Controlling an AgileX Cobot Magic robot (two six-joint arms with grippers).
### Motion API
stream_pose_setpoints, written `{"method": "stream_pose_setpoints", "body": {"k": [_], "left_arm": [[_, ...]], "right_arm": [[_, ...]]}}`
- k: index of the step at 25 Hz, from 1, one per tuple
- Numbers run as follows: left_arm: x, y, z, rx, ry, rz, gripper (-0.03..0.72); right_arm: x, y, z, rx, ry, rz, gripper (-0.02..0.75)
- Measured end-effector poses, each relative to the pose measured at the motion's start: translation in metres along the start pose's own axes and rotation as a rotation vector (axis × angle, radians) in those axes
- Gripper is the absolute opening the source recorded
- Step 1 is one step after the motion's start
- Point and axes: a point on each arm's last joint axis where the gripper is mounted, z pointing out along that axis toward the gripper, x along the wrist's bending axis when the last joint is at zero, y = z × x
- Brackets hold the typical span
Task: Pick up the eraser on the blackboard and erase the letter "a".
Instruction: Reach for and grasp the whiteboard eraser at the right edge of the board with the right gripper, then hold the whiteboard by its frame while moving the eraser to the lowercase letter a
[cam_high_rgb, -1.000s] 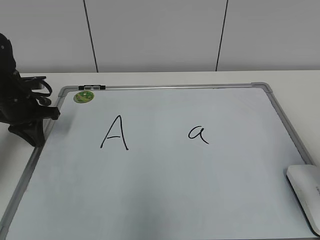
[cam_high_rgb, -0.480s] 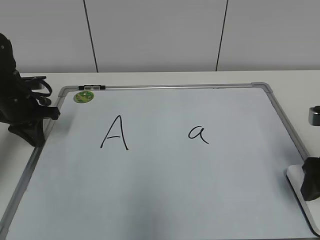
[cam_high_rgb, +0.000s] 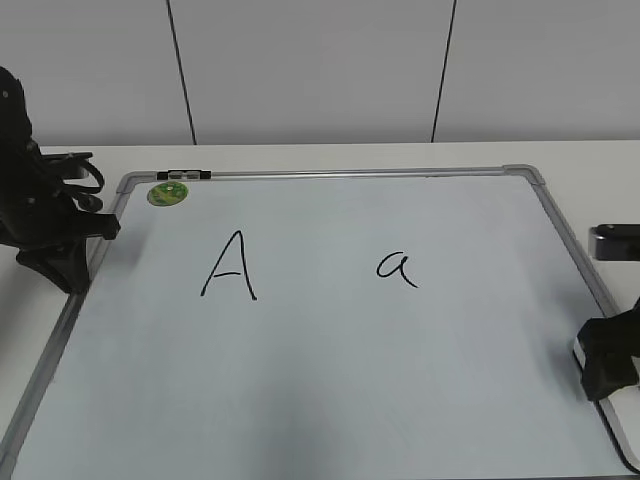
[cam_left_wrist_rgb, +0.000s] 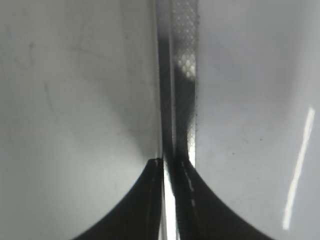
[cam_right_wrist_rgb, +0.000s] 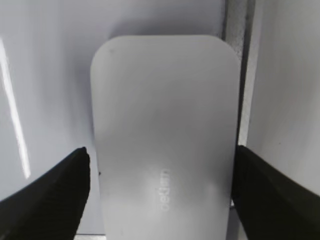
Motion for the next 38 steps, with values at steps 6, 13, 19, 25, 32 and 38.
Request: {"method": "stream_pose_setpoints", "body": {"k": [6,13,19,25,32,38], "left_arm": [[0.000,0.000,0.000,0.000,0.000,0.000,0.053],[0.000,0.000,0.000,0.000,0.000,0.000,0.055],[0.000,0.000,0.000,0.000,0.000,0.000,0.055],[0.000,0.000,0.000,-0.002,0.000,0.000,0.055],[0.000,0.000,0.000,-0.002,0.000,0.000,0.055],[0.000,0.000,0.000,-0.002,0.000,0.000,0.055]], "right_arm": [[0.000,0.004,0.010,0.012,-0.001,0.001,0.633],[-0.001,0.004,0.011,0.013,-0.006,-0.005,0.526],[-0.001,0.004,0.011,0.013,-0.007,-0.006,0.515],[0.002,0.008,0.006,0.041,0.023,0.024,0.514],[0.008,0.041,-0.033,0.071,0.054,0.018,0.513],[0.028,0.072,-0.033,0.139,0.061,-0.047,0.513]]}}
